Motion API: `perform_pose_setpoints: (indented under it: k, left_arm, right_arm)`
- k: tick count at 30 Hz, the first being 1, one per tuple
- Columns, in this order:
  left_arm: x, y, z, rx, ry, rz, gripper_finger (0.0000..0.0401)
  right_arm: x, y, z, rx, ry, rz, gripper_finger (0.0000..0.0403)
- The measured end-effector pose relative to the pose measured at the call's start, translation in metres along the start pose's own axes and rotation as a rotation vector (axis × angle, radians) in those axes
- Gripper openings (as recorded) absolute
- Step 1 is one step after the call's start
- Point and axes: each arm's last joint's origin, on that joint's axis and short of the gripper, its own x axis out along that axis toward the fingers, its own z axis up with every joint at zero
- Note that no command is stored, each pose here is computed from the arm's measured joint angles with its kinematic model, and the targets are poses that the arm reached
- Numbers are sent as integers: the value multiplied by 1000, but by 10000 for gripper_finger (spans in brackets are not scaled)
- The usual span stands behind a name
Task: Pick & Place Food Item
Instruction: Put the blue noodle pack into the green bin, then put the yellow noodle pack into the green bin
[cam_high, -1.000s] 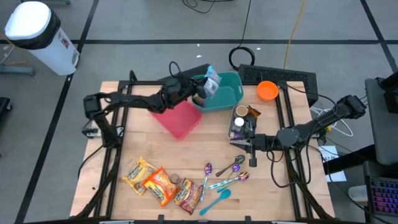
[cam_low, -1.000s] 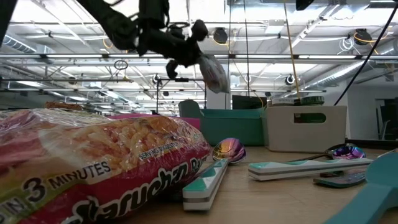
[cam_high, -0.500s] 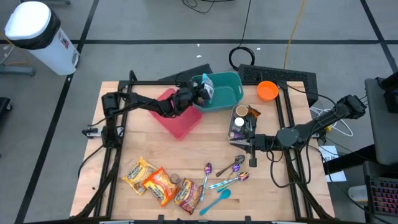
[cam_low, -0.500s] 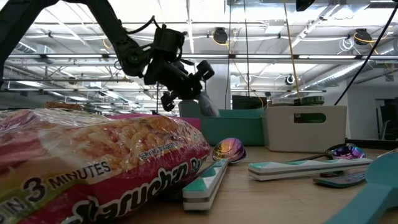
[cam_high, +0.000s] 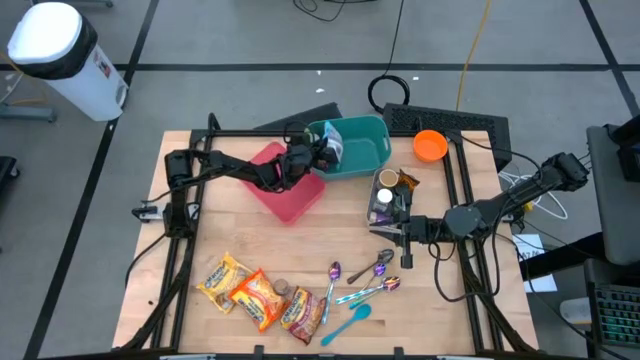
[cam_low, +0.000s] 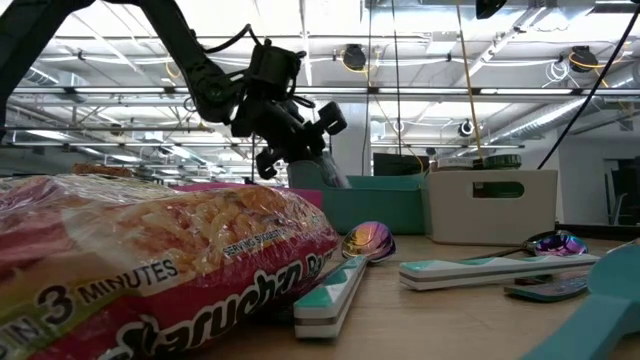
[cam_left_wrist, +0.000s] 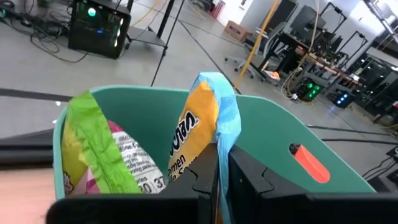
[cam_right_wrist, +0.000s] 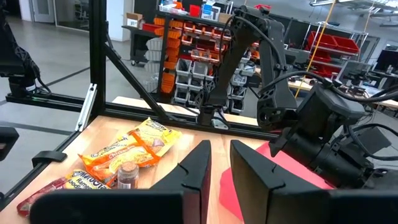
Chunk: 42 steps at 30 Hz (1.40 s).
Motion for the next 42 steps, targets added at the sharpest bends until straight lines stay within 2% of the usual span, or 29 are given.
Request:
perform_pose_setpoints:
  k: [6,16,21,26,30,37,42]
  left_arm:
    - [1,1,0,-12,7,6,57]
    - [0,0,1,-18,7,-4,147]
    - [-3,-7,10,1,9,-91,186]
    - [-13,-19,32,38,-15,-198,207]
    - [-29,-34,55,79,-2,-340,211]
    - [-83,-64,106,99,99,-769,212]
    - [-129,-72,129,201,213,-932,212]
  right_arm:
    - [0,0,0,0,0,0,50]
    - [0,0,0,0,1,0,50]
    - [0,0,-1,-2,5,1,50]
    - [0,0,-1,-3,7,1,50]
    - [0,0,-1,-2,7,3,50]
    - [0,1,-3,12,25,5,50]
    - [0,1,-4,17,35,6,50]
